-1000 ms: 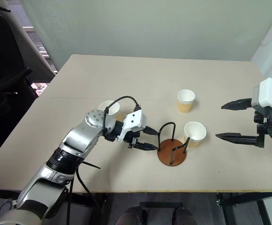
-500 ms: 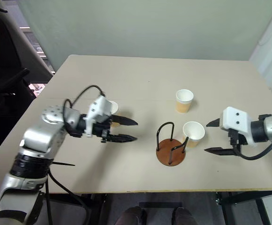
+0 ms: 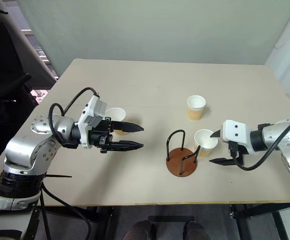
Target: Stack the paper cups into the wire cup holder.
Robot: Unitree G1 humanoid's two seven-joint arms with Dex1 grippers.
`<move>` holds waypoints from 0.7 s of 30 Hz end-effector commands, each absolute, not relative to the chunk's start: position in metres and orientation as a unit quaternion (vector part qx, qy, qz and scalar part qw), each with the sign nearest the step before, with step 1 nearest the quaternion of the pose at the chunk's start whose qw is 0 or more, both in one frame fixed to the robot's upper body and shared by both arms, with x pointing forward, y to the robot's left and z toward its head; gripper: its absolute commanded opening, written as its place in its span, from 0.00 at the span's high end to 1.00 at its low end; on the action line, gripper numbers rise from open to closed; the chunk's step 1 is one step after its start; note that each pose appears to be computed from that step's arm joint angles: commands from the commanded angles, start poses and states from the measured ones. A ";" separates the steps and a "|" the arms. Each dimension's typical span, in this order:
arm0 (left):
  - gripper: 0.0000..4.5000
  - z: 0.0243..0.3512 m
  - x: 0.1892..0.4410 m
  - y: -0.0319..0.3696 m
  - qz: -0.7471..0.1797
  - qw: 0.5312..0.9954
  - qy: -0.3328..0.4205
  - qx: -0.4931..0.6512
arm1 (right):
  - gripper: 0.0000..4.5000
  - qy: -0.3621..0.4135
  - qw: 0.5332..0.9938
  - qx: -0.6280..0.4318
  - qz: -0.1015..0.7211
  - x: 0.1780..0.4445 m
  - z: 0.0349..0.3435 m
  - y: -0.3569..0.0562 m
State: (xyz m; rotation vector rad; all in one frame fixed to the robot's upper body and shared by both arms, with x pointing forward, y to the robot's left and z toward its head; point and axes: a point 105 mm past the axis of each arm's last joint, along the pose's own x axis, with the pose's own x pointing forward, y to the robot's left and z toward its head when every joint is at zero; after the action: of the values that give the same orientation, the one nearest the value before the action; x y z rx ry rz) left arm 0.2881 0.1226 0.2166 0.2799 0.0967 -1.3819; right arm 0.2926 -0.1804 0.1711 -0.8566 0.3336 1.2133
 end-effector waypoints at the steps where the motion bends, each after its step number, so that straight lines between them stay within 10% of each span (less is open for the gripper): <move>1: 0.34 0.221 0.285 0.124 -0.627 0.766 0.037 0.139 | 0.04 0.145 0.712 -0.412 0.551 0.299 0.169 -0.177; 14: 0.33 0.226 0.289 0.128 -0.614 0.776 0.033 0.145 | 0.99 0.126 0.700 -0.419 0.565 0.298 0.184 -0.172; 21: 0.33 0.228 0.295 0.131 -0.614 0.771 0.031 0.165 | 0.99 0.053 0.691 -0.469 0.547 0.295 0.257 -0.172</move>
State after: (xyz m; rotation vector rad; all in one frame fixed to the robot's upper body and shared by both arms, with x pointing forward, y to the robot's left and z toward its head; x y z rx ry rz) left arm 0.2939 0.1316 0.2185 0.3110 0.1051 -1.3294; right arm 0.2969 -0.1762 0.2230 -0.9874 0.2364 1.2563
